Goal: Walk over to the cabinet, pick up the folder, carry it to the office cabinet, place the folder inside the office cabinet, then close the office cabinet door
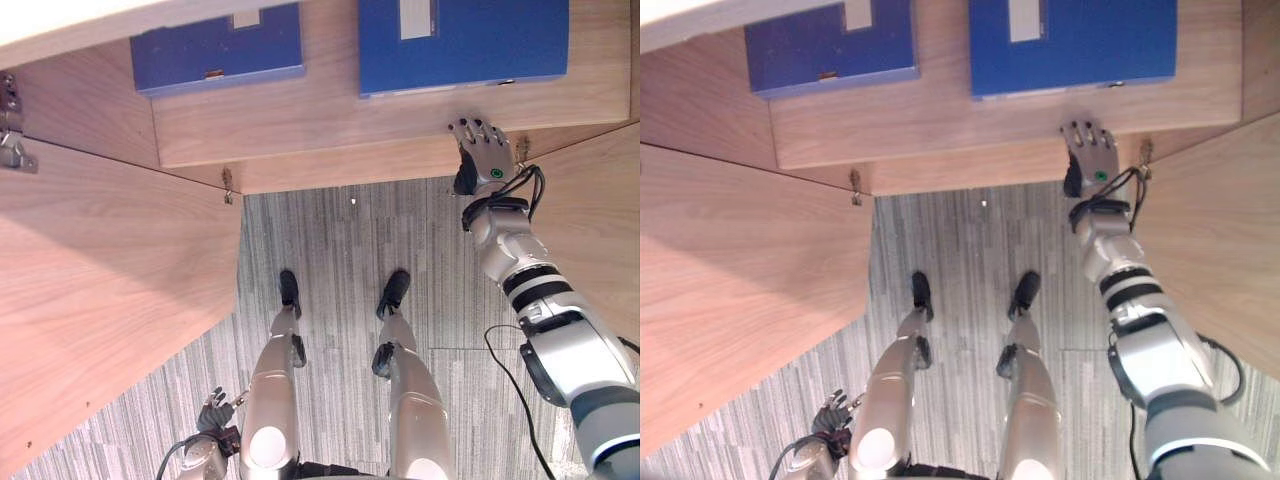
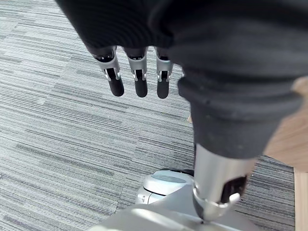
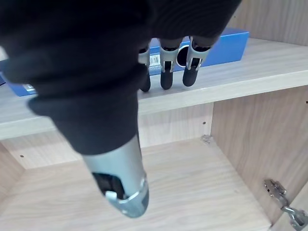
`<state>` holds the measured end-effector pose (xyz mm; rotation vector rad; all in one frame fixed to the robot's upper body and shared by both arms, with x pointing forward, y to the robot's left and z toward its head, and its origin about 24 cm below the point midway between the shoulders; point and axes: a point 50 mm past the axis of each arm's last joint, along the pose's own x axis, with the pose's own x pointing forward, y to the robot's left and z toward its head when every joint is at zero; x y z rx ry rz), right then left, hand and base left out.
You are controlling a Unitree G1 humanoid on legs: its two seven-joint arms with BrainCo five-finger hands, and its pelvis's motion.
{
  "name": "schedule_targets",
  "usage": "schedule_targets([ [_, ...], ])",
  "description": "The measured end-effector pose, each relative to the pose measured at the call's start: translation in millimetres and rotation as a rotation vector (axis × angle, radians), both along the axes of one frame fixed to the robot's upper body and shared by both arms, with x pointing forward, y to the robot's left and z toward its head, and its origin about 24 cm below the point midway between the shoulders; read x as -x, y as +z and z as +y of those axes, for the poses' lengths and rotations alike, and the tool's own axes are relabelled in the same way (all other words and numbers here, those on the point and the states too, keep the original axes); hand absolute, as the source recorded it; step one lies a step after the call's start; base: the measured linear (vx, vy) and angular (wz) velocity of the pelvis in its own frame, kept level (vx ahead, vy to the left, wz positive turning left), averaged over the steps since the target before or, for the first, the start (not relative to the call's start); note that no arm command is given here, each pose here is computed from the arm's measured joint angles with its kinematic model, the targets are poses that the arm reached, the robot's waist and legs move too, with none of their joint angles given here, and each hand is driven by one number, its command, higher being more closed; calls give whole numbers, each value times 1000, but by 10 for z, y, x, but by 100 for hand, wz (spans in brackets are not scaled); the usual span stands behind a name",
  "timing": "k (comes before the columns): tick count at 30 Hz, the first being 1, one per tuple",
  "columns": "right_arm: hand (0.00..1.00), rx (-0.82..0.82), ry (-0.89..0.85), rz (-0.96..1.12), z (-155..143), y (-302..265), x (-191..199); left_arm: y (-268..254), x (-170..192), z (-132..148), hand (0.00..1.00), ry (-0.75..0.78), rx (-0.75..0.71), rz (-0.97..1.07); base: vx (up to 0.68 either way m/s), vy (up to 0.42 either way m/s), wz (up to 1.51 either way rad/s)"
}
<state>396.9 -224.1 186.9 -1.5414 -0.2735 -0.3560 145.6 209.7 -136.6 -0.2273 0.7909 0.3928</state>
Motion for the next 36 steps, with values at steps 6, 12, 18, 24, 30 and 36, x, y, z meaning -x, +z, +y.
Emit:
schedule_targets([
  [6,0,-8,-29,-22,-25,49,-30,-1,-7,-40,0,-25,0,-3,68,61,1],
  [12,0,-34,-58,-33,-75,164,-71,-2,-17,-85,0,-46,4,-5,64,57,-2],
  [18,0,-32,-90,-79,-139,430,-106,4,-53,-139,0,-63,12,-12,74,62,1],
  [24,0,-47,-94,-88,-167,543,-113,12,-84,-166,0,-65,18,-21,79,61,0],
  [30,0,-67,-86,-80,-173,645,-123,19,-99,-173,0,-65,20,-27,82,72,1],
  [36,0,-77,-81,-108,-192,827,-116,31,-124,-188,0,-67,23,-37,79,66,2],
])
